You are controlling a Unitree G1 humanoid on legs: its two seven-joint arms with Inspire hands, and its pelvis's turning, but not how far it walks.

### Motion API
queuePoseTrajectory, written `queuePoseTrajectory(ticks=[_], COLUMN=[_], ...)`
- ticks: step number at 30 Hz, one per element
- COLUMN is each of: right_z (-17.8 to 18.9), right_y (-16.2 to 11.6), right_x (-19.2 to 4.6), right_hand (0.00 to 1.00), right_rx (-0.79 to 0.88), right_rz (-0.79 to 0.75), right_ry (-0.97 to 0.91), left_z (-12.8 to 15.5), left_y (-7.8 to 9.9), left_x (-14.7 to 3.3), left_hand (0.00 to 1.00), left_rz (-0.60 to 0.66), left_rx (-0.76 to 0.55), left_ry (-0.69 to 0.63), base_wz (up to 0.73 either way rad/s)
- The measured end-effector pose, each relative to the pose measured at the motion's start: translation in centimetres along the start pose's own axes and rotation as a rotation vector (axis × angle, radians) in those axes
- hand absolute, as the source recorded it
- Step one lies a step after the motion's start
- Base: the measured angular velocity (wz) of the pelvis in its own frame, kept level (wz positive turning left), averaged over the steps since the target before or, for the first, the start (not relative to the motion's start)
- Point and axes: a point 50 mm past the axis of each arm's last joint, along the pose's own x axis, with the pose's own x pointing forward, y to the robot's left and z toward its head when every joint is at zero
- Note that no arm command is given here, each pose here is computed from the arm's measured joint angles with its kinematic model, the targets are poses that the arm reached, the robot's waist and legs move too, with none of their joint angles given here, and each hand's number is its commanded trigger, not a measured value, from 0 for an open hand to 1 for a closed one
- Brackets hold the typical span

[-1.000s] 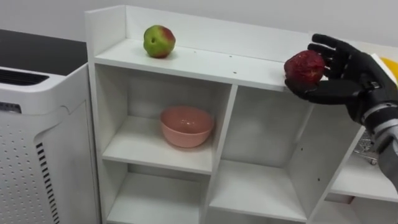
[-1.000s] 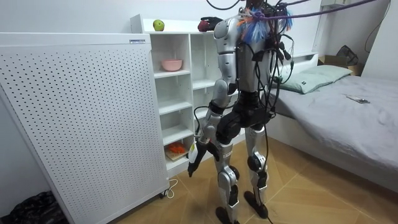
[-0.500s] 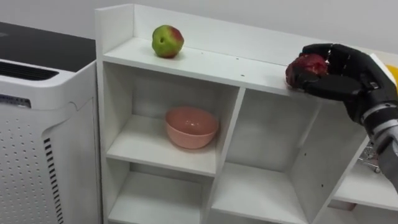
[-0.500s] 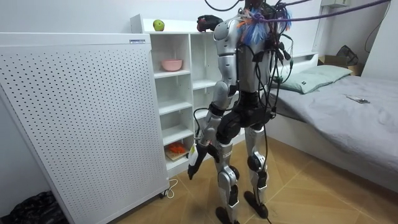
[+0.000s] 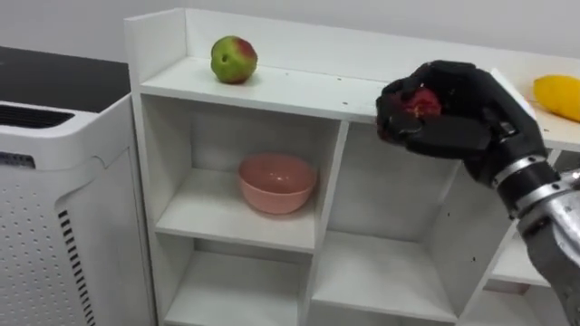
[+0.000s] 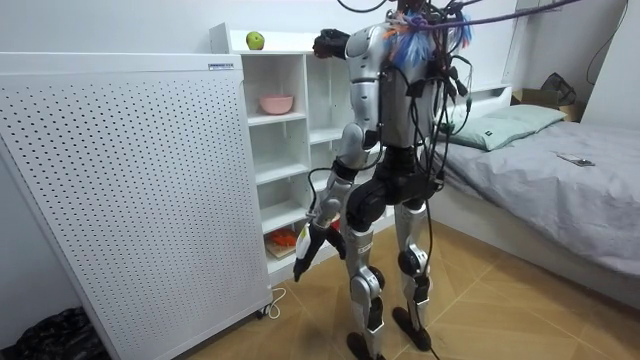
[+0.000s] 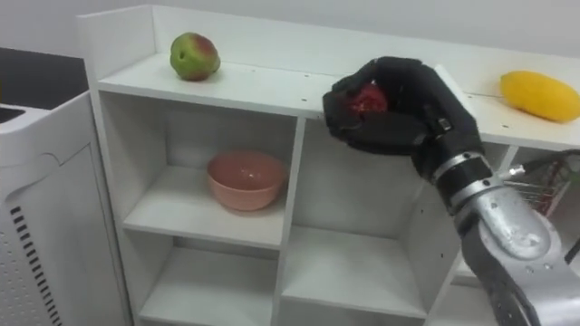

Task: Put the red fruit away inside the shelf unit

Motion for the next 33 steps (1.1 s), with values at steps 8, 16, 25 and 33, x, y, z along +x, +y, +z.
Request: queuePoseTrajectory(ticks=[8, 16, 25, 33], right_z=[0.4, -3.8, -15.2, -20.1], right_y=[2.9, 5.7, 5.7, 4.8], right_x=[-0.3, -2.8, -8.6, -11.3], right_hand=[1.0, 1.0, 1.0, 1.0], right_rx=[0.128, 0.313, 0.62, 1.053], right_rz=[0.142, 0.198, -0.042, -0.472], right_ry=[-0.052, 0.081, 0.537, 0.637], left_z=[-0.4, 0.0, 2.6, 5.3], left_y=[-0.3, -0.8, -1.0, -1.4], left_x=[-0.1, 0.1, 0.3, 0.3], left_hand=[0.0, 0.0, 0.0, 0.0], left_rz=[0.01, 0.021, 0.029, -0.008], left_rx=[-0.033, -0.018, -0.033, -0.149], left_ry=[0.013, 0.031, -0.034, -0.078], base_wz=[-0.03, 0.03, 0.02, 0.02])
